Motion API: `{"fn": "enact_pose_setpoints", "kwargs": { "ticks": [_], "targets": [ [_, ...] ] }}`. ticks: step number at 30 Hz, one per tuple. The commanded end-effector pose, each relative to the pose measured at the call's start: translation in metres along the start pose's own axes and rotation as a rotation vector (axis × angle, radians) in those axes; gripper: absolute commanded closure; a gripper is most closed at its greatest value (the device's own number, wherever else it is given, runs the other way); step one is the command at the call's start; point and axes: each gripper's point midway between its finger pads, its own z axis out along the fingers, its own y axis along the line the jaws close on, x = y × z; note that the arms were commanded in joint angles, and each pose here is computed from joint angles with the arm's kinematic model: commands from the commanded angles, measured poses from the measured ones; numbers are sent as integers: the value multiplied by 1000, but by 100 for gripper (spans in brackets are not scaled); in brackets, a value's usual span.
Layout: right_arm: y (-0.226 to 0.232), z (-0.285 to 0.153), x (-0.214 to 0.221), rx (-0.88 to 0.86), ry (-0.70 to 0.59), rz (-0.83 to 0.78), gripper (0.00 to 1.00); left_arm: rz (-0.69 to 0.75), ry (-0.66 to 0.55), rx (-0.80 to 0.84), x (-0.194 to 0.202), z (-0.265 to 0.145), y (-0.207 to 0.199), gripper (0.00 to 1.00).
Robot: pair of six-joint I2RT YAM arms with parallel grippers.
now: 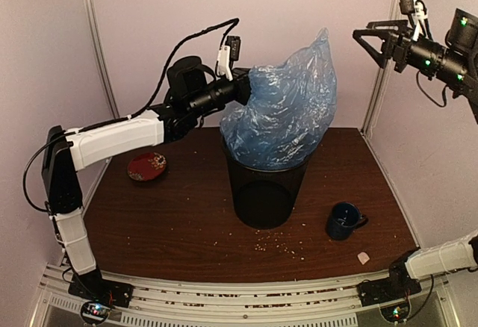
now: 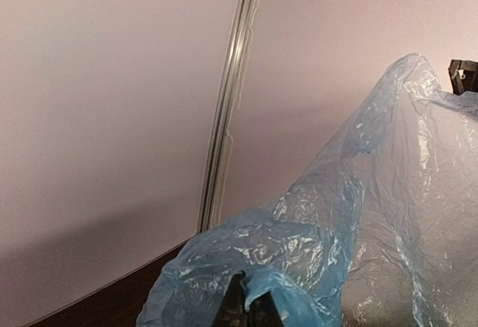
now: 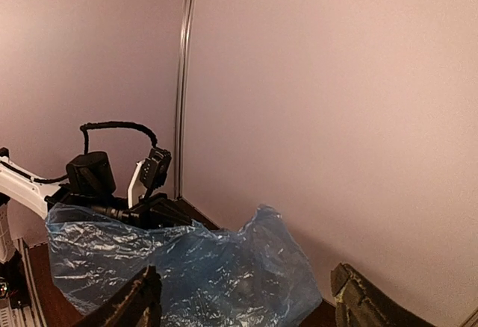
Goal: Put the trash bags into the trash bin
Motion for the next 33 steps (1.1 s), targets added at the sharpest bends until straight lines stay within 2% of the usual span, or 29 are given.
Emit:
{"fn": "enact_pose_setpoints", "kwargs": {
  "ticks": [1, 4, 6, 13, 19, 23, 29, 33],
  "targets": [
    [-10, -10, 68, 65, 172, 12, 18, 48, -91, -101, -39, -34, 1, 100],
    [-25, -18, 93, 140, 227, 3, 20, 71, -98, -163, -43, -51, 6, 100],
    [-37, -18, 116, 200, 278, -18, 25, 83, -87, -202, -42, -59, 11, 100],
    [-61, 4, 198, 275, 413, -28, 53, 85, -66, -250, -40, -80, 14, 100],
    [-59, 41, 225, 175, 448, 5, 65, 81, -22, -262, -29, -83, 16, 100],
    [-41, 64, 240, 47, 468, 25, 70, 76, -22, -266, -27, -87, 16, 100],
    [-1, 82, 234, -118, 441, 23, 71, 79, -36, -281, -32, -94, 16, 100],
    [19, 93, 242, -175, 475, 15, 71, 82, -41, -290, -34, -96, 17, 100]
  ]
}}
